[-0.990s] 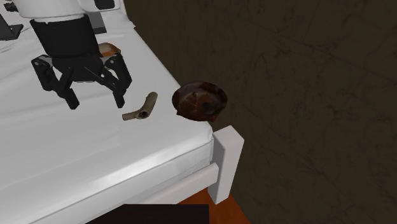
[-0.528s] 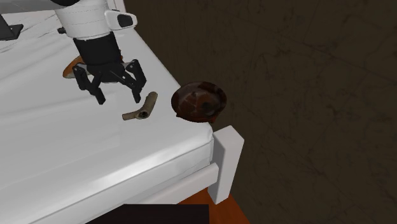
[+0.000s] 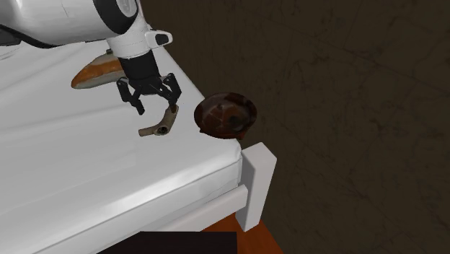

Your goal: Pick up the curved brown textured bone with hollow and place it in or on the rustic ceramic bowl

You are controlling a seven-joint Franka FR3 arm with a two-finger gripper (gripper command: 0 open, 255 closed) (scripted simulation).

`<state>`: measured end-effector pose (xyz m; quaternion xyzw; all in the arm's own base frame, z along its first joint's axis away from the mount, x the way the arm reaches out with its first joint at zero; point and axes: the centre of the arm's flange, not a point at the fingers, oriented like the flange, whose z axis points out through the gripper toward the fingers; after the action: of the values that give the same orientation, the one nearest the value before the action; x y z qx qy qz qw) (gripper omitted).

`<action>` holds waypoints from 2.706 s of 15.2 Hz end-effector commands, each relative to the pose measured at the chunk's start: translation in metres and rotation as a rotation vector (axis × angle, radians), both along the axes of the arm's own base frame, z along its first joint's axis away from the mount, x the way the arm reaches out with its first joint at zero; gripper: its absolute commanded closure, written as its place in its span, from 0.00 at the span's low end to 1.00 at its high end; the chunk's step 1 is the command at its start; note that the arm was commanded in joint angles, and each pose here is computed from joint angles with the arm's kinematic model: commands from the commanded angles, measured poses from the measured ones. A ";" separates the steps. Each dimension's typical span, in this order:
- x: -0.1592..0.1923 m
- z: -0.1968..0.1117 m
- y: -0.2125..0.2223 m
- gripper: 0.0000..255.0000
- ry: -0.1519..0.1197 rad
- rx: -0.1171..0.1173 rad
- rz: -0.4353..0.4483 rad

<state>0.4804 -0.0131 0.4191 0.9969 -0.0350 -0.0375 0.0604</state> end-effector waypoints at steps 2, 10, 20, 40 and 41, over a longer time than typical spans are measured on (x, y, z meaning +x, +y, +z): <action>0.035 -0.022 -0.006 0.00 -0.008 -0.023 -0.019; 0.056 -0.063 -0.014 0.00 -0.014 -0.038 -0.033; 0.055 -0.077 -0.016 0.00 -0.014 -0.038 -0.033; 0.057 -0.081 -0.008 0.00 -0.200 0.022 0.020; 0.058 -0.086 -0.009 0.00 -0.200 0.022 0.020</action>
<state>0.5373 -0.0192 0.3381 0.9965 -0.0305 0.0621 0.0460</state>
